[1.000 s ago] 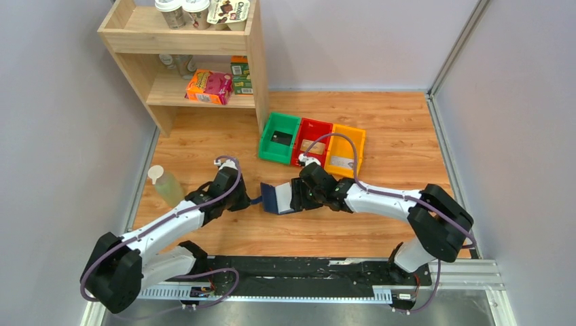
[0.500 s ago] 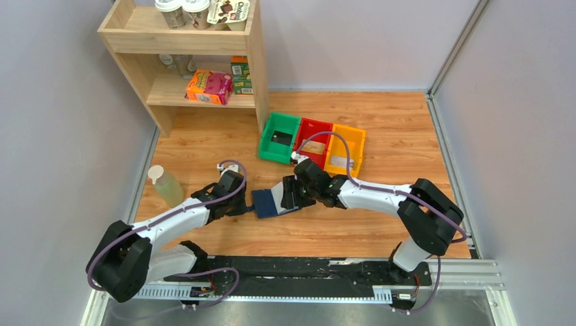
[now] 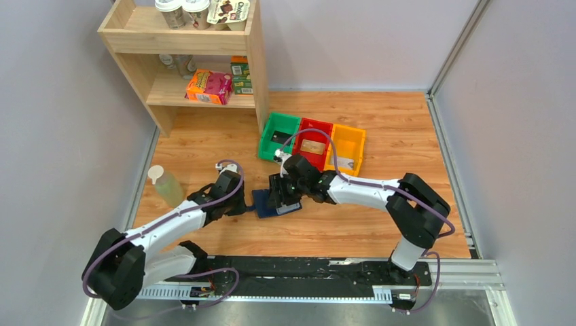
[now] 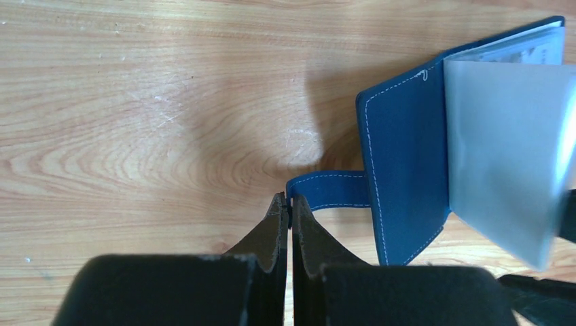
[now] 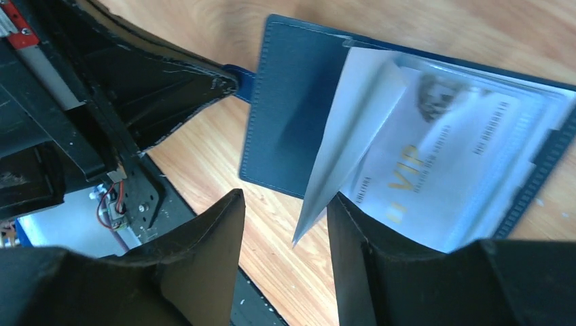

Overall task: Take the credit cards out of the card holder
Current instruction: Remove the credit card from the card holder.

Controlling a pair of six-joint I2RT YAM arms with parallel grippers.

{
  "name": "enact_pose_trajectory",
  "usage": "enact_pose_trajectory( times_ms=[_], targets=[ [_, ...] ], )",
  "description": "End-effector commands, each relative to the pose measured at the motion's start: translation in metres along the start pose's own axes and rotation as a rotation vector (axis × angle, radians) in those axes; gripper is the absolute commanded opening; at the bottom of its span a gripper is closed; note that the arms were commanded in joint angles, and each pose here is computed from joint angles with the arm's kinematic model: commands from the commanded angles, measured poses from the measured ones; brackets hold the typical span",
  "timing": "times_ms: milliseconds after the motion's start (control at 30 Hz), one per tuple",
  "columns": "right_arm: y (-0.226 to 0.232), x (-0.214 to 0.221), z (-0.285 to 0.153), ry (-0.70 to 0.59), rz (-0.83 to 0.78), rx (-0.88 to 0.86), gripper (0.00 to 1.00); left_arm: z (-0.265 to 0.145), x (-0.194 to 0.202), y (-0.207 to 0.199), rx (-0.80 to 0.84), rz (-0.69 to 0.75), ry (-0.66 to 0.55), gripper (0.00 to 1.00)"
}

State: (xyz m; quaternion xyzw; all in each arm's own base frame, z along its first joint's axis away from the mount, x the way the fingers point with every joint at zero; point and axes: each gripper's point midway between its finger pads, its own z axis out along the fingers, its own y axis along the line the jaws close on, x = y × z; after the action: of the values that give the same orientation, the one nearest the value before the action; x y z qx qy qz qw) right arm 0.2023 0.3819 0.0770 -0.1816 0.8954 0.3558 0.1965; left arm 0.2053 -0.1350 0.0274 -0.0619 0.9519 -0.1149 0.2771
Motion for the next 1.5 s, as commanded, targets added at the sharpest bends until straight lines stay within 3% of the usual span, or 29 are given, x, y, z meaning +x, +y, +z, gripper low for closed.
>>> enact_pose_trajectory(
  times_ms=[0, 233, 433, 700, 800, 1000, 1333, 1467],
  targets=[
    [0.040, -0.010, 0.008, 0.004, -0.083, -0.136, 0.50, -0.013, -0.013, -0.010, 0.044, -0.018, -0.039, 0.01],
    [0.042, 0.010, 0.035, 0.124, -0.092, -0.165, 0.53, -0.027, -0.021, -0.010, 0.071, -0.067, -0.101, 0.05],
    [0.030, 0.015, 0.044, 0.137, -0.076, -0.134, 0.55, -0.048, -0.033, -0.001, 0.053, -0.108, -0.174, 0.12],
    [0.022, 0.017, 0.050, 0.132, -0.054, -0.112, 0.52, -0.070, -0.064, -0.036, 0.183, -0.123, -0.228, 0.17],
    [0.018, 0.019, 0.054, 0.136, -0.048, -0.099, 0.49, -0.075, -0.072, -0.036, 0.164, -0.112, -0.235, 0.17],
    [0.017, 0.018, 0.056, 0.140, -0.049, -0.093, 0.51, -0.086, -0.064, -0.009, 0.054, -0.120, -0.238, 0.33],
    [0.028, 0.015, 0.055, 0.128, -0.058, -0.148, 0.57, -0.087, -0.080, -0.069, 0.330, -0.145, -0.236, 0.31],
    [0.027, 0.017, 0.058, 0.127, -0.045, -0.157, 0.59, -0.069, -0.080, -0.078, 0.335, -0.152, -0.203, 0.26]
  ],
)
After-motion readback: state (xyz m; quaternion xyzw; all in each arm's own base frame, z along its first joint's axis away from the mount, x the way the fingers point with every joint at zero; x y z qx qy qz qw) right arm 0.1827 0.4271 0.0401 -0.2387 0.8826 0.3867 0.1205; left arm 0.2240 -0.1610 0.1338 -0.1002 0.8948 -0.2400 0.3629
